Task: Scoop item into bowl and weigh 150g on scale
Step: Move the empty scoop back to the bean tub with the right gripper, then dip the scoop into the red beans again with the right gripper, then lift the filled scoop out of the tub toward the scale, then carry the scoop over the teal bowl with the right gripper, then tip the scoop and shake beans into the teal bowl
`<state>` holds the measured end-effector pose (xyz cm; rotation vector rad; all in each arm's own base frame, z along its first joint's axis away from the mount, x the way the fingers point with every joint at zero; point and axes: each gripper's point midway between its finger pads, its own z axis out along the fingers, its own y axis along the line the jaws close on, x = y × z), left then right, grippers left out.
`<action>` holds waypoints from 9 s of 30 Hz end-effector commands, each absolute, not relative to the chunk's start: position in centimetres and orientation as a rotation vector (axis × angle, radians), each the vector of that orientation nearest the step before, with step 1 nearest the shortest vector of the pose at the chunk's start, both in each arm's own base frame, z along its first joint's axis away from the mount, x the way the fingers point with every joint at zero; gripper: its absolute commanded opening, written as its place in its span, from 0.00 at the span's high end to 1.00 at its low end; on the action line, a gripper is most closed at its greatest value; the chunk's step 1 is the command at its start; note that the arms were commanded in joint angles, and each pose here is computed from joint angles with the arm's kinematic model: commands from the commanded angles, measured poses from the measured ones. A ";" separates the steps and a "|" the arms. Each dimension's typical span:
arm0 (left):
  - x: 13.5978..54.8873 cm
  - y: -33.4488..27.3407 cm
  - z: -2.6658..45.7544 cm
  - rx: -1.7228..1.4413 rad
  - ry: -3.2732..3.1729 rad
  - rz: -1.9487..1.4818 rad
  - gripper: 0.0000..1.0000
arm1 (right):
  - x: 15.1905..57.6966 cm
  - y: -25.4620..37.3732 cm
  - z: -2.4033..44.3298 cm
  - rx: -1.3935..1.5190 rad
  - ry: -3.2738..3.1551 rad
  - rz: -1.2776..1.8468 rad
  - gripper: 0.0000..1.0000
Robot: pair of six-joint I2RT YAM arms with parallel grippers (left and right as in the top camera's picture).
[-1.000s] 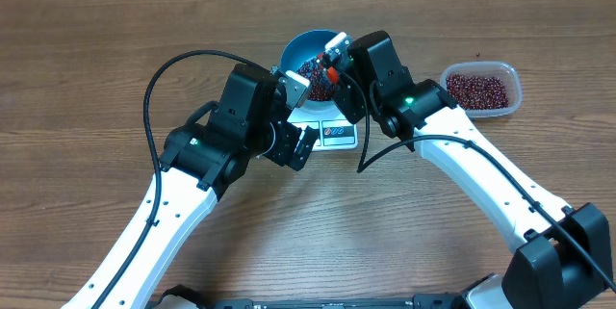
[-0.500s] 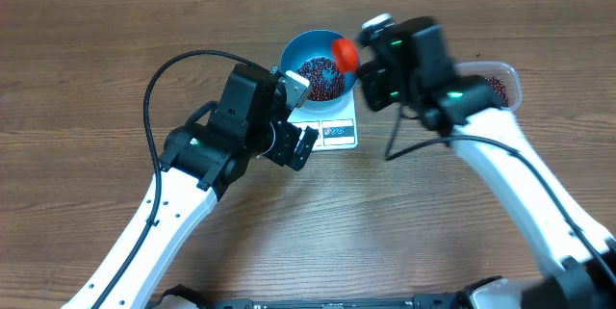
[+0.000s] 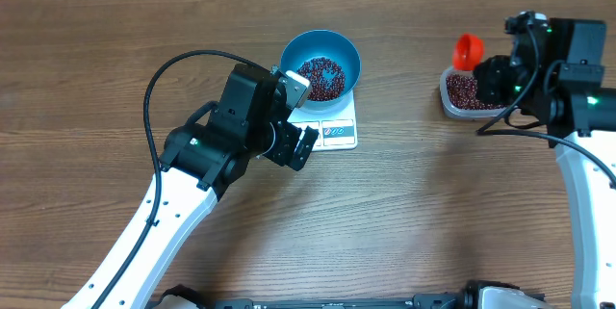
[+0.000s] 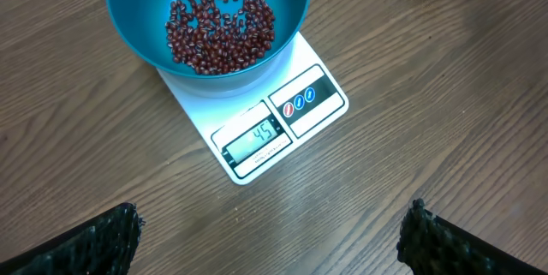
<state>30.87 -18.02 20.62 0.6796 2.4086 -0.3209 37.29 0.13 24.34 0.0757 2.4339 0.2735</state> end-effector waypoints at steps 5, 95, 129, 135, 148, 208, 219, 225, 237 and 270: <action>30.8 -18.1 21.0 0.701 2.390 -0.329 0.00 | 37.2 -0.4 22.2 0.116 2.519 0.272 0.96; 30.8 -18.1 21.0 0.701 2.390 -0.329 0.00 | 40.8 -1.9 9.7 -0.126 2.792 0.110 0.97; 30.8 -18.1 21.0 0.701 2.390 -0.329 0.00 | 40.2 -2.2 11.8 0.042 2.659 0.655 0.96; 30.8 -18.1 21.0 0.701 2.390 -0.329 0.00 | 40.0 -3.6 12.2 0.098 2.626 0.706 0.96; 30.8 -18.1 21.0 0.701 2.390 -0.329 0.00 | 39.4 -4.7 12.4 0.180 2.597 0.783 0.97; 30.8 -18.1 21.0 0.701 2.390 -0.329 0.00 | 39.4 3.3 22.2 0.016 2.095 1.593 0.96; 30.8 -18.1 21.0 0.701 2.390 -0.329 0.00 | 42.5 13.3 22.9 -0.206 2.152 1.556 0.96; 30.8 -18.1 21.0 0.702 2.390 -0.329 0.00 | 43.2 17.7 21.1 -0.254 2.238 1.388 0.96; 30.8 -18.1 21.0 0.701 2.390 -0.329 0.00 | 43.6 19.7 17.7 -0.305 2.360 1.031 0.96; 30.8 -18.1 21.0 0.701 2.390 -0.329 0.00 | 42.8 20.4 18.6 -0.623 2.294 0.660 0.97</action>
